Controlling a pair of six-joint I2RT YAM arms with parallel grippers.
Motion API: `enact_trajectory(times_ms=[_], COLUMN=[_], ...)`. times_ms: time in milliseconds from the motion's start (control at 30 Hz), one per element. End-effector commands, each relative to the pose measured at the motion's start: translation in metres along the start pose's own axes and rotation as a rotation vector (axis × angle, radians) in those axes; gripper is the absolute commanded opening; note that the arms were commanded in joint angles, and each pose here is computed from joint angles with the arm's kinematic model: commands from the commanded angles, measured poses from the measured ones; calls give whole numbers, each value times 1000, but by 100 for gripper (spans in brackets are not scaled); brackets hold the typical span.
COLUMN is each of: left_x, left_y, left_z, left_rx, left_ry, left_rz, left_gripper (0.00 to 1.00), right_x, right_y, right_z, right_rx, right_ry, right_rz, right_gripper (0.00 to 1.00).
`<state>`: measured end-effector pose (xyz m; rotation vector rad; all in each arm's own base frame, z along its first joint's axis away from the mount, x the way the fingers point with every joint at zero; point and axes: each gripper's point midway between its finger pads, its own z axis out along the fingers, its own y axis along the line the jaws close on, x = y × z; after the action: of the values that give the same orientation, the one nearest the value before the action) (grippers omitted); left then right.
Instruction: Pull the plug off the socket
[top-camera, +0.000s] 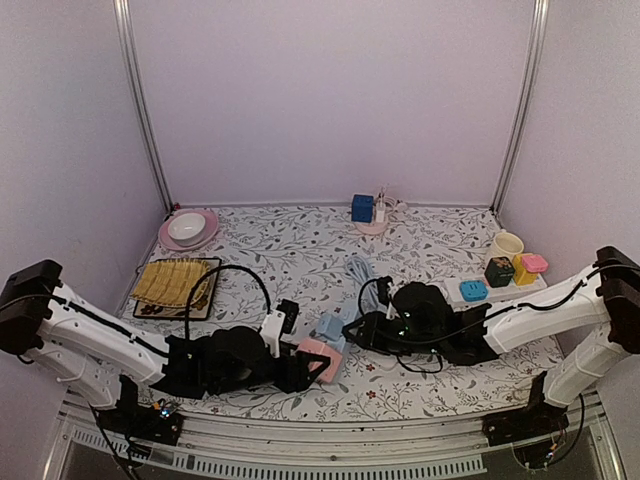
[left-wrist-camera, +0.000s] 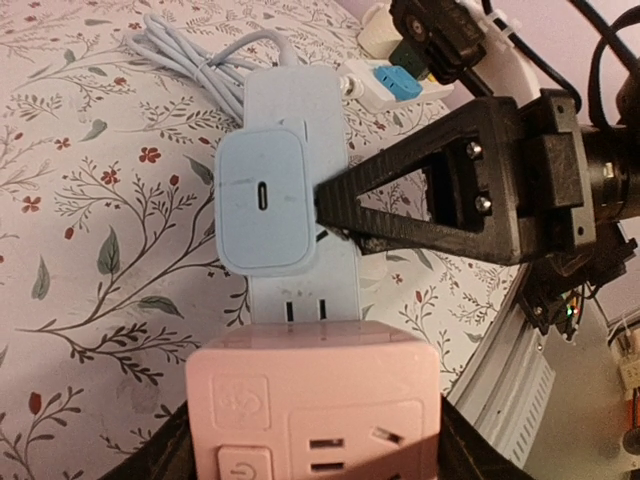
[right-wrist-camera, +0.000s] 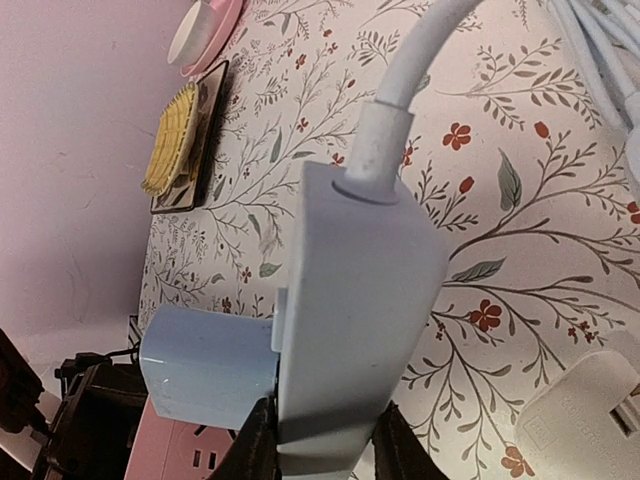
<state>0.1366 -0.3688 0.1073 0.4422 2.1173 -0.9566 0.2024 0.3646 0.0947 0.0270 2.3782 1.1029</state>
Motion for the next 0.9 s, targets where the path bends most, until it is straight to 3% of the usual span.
enact_trajectory(times_ms=[0,333,733,867], left_x=[-52,-59,-62,-61], left_y=[-46,-32,-23,-32], left_z=[-26,-52,-42,-44], left_rx=[167,203,44,88], left_ry=[-185,-267,-217,-211], left_rz=[-39,-78,41,59], left_gripper=[32,33,33,33], right_x=[-9,-5,-16,-15], right_y=[-35,-36,-40,-41], right_z=[-9,-6,-16,-17], right_rx=[171,169,248,250], right_ry=[-61,-43,-93,-94], right_rz=[-119,-105,-160,-157], right_gripper=[4,3,3,3])
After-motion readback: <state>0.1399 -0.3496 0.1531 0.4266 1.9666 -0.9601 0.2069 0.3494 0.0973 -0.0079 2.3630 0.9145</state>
